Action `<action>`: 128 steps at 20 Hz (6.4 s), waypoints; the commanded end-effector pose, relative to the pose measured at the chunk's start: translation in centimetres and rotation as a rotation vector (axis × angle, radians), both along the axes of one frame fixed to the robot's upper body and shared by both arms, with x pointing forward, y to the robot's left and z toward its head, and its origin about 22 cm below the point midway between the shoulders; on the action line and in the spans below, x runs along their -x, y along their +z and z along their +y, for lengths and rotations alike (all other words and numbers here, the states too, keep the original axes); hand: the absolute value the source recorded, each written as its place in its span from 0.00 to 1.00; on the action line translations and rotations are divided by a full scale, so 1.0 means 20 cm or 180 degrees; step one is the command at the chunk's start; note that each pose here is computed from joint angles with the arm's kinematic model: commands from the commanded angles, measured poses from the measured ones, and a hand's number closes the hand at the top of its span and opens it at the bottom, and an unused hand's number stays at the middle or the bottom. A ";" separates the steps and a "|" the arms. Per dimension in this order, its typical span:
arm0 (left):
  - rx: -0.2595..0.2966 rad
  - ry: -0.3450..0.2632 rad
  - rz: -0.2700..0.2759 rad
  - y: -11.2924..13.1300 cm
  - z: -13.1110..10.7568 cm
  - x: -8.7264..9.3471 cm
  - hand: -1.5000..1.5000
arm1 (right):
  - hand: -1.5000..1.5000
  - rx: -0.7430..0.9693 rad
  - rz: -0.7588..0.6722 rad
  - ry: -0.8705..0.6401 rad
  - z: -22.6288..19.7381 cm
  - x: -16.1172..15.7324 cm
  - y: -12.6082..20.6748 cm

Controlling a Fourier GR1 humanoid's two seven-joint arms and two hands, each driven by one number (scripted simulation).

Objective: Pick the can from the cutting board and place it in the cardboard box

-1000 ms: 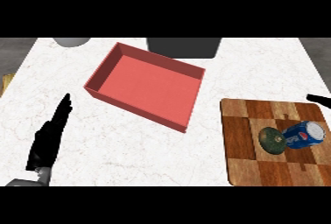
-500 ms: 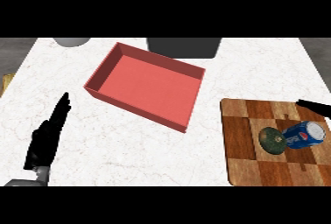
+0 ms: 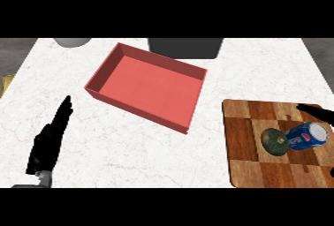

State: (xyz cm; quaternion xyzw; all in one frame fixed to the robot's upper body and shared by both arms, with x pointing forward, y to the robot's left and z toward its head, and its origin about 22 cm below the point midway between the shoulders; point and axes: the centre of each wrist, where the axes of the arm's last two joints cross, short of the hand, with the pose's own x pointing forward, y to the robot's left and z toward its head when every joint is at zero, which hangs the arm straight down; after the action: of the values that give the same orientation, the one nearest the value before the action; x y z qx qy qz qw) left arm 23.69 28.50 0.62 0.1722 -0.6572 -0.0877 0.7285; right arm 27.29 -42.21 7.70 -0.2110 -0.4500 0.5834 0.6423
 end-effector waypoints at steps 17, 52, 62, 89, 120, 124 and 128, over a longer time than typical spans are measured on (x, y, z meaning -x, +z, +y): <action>-0.0023 0.0001 0.0063 0.02 0.07 -0.01 0.50 | 0.00 0.0061 0.0061 0.0058 -0.03 0.04 -0.15; -0.0016 -0.0124 0.0028 -0.01 0.01 -0.04 0.50 | 1.00 0.0076 -0.1724 0.0586 0.71 -0.86 0.10; 0.0014 -0.0046 0.0012 0.06 -0.10 -0.05 0.50 | 1.00 -0.1835 -0.1909 0.1258 0.95 -0.93 0.36; -0.0027 -0.0217 -0.0012 -0.01 -0.04 -0.10 0.50 | 1.00 -0.1346 -0.1302 0.1206 1.90 -0.90 0.42; 0.0014 -0.0269 -0.0054 0.05 -0.10 -0.10 0.50 | 0.00 -0.3712 -0.1432 -0.0811 1.29 -1.03 0.37; 0.0007 -0.0224 -0.0128 0.05 -0.13 -0.12 0.50 | 0.00 -0.3744 -0.1515 -0.1003 1.03 -1.03 0.39; -0.0046 -0.0282 -0.0164 0.08 -0.09 -0.09 0.50 | 0.00 -0.3794 -0.1640 -0.1000 0.75 -1.01 0.45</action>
State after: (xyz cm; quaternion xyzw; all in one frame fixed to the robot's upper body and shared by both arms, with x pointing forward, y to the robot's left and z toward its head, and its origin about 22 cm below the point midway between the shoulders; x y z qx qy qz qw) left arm 25.81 26.62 1.97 0.1485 -0.6779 -0.1182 0.7102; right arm 47.96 -22.83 16.02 -0.0136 -0.7917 0.0800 0.6055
